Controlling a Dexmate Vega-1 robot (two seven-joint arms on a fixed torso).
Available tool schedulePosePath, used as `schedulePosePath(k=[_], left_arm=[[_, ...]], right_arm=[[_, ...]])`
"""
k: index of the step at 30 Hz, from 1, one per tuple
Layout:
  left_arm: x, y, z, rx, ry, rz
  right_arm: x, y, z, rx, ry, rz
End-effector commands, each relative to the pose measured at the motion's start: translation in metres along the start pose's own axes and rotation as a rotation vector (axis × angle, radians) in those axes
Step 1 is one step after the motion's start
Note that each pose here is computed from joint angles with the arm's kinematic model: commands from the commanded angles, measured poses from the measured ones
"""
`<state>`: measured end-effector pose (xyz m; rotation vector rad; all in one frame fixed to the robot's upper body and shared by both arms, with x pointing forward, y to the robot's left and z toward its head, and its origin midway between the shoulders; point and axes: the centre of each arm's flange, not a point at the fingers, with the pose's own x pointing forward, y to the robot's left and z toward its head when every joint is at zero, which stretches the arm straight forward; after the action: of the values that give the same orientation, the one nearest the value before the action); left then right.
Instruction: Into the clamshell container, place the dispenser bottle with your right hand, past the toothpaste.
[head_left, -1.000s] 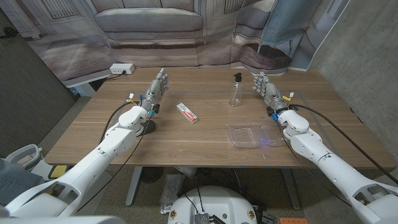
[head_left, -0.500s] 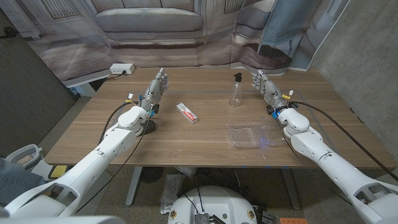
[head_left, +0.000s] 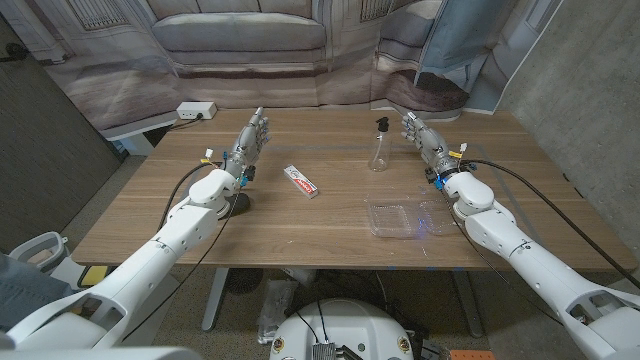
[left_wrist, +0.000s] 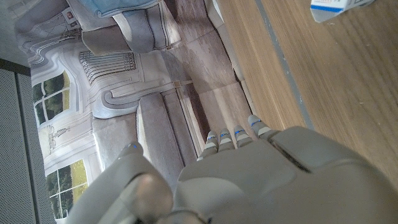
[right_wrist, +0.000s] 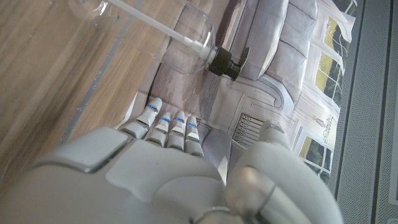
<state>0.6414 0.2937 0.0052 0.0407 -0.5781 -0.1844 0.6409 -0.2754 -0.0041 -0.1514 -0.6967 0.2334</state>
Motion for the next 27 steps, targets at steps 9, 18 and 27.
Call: schedulePosePath(k=[9,18,27], left_arm=[[0.0008,0.0000,0.0029,0.002,-0.007,-0.004],[-0.0022,0.0005,0.0065,0.009,-0.016,0.000],[-0.0058,0.0003,0.0064,0.000,-0.020,0.000]], right_arm=[[0.0007,0.0080,0.0095,-0.093,-0.029,0.016],[0.0008,0.0099,0.0129,-0.133,-0.037,0.015],[0.0022,0.0133,0.0145,-0.165,-0.039,0.025]])
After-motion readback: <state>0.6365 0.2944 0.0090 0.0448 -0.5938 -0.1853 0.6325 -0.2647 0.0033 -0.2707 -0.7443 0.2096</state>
